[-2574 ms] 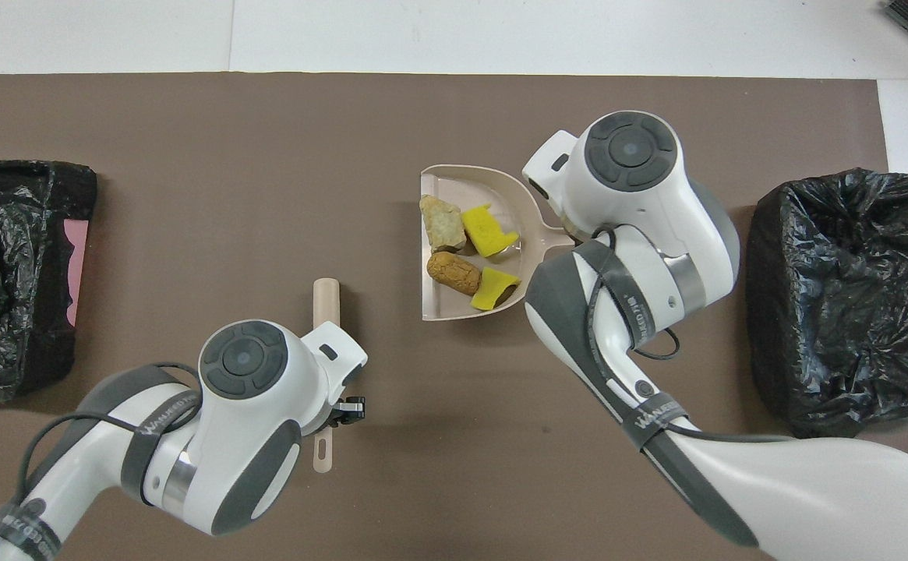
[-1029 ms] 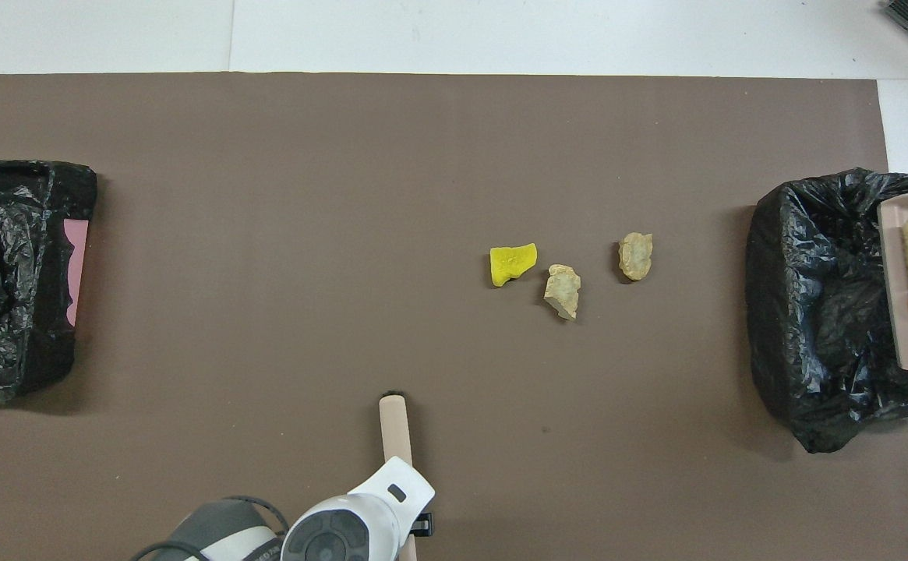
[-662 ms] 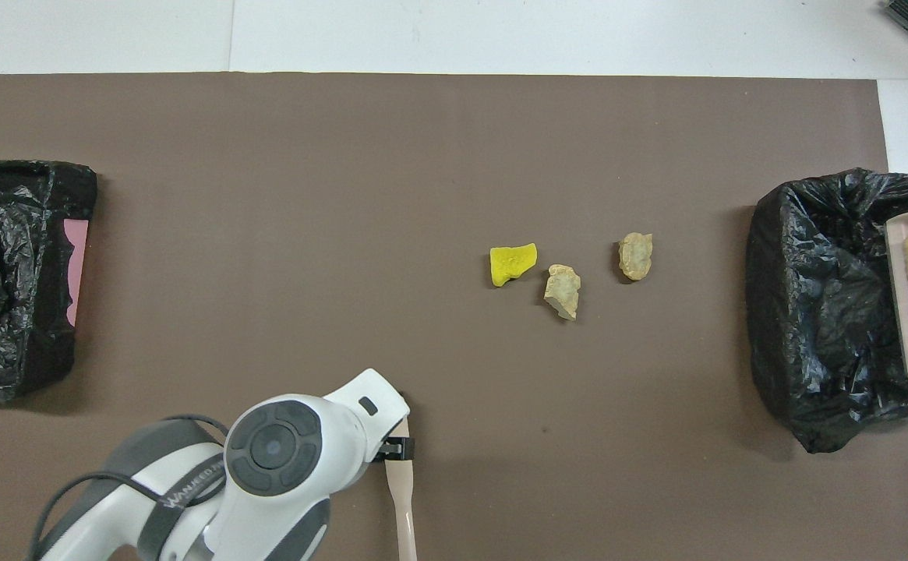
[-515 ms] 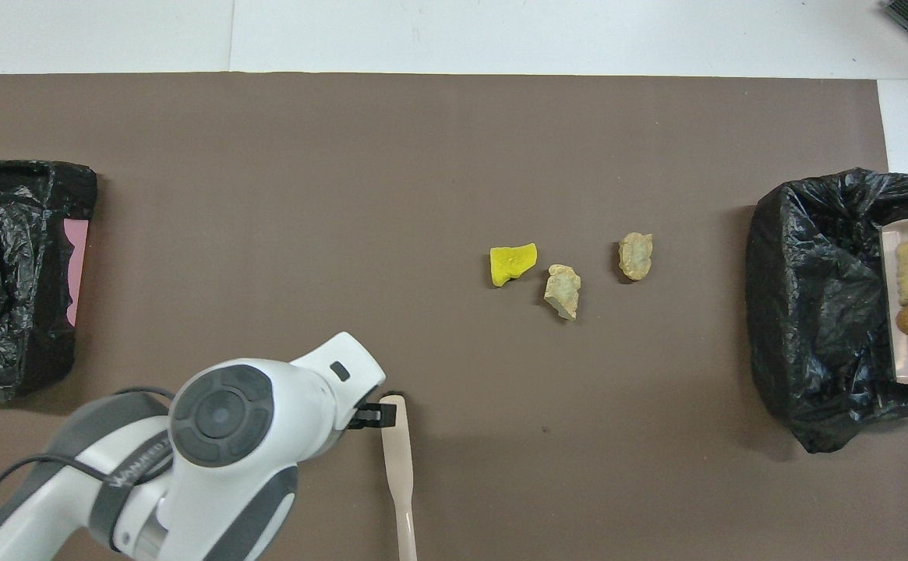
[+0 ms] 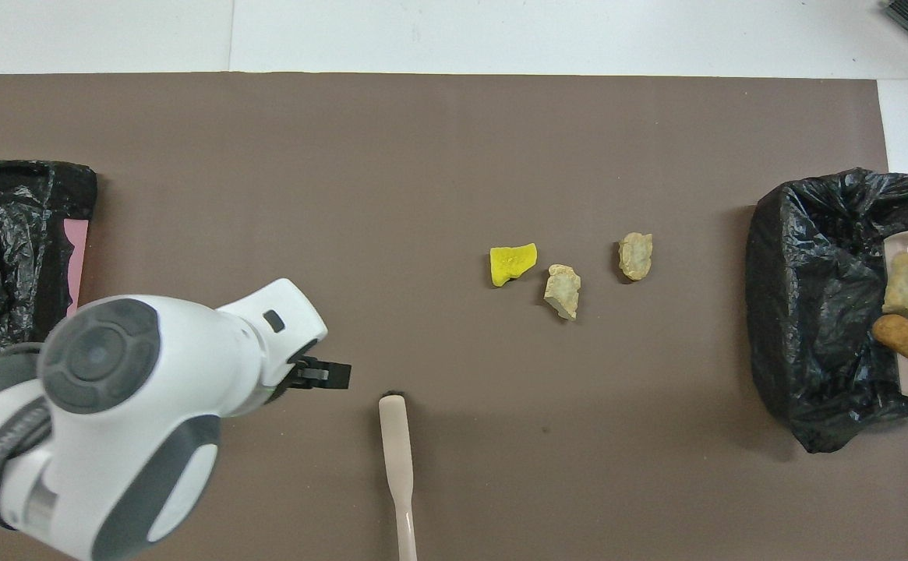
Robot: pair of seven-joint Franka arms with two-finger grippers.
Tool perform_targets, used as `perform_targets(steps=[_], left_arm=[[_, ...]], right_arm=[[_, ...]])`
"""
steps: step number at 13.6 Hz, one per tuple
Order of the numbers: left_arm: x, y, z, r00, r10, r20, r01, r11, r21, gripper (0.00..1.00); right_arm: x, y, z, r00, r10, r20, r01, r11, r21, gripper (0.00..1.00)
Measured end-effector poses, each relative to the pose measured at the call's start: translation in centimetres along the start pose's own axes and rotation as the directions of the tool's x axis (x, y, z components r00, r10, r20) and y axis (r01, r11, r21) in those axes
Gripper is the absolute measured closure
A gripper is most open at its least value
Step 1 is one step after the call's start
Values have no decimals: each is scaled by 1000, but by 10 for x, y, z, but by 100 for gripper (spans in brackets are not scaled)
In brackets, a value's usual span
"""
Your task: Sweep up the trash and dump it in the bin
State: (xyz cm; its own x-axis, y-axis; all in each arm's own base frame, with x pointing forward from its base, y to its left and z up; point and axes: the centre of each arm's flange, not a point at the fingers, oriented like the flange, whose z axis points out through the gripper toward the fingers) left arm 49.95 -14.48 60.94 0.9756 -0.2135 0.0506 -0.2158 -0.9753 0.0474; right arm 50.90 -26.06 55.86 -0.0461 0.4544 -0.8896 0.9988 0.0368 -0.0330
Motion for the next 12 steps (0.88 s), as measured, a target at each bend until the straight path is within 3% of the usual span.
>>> perform_targets(steps=[3, 6, 9, 12], left_arm=[[-2, -53, -58, 1000, -5, -21, 6, 1000, 19, 0], [2, -71, -78, 1000, -27, -12, 27, 999, 23, 0], [23, -80, -78, 999, -31, 12, 30, 999, 27, 0], [32, -86, -76, 1000, -13, 19, 12, 1000, 27, 0]], right_arm=[[-13, -4, -13, 1000, 22, 16, -21, 1000, -17, 68], [1, 10, -37, 1000, 12, -12, -13, 998, -61, 68], [27, 24, -74, 995, 11, -98, -19, 997, -79, 68], [55, 30, -100, 962, 59, -266, -76, 996, -54, 68]])
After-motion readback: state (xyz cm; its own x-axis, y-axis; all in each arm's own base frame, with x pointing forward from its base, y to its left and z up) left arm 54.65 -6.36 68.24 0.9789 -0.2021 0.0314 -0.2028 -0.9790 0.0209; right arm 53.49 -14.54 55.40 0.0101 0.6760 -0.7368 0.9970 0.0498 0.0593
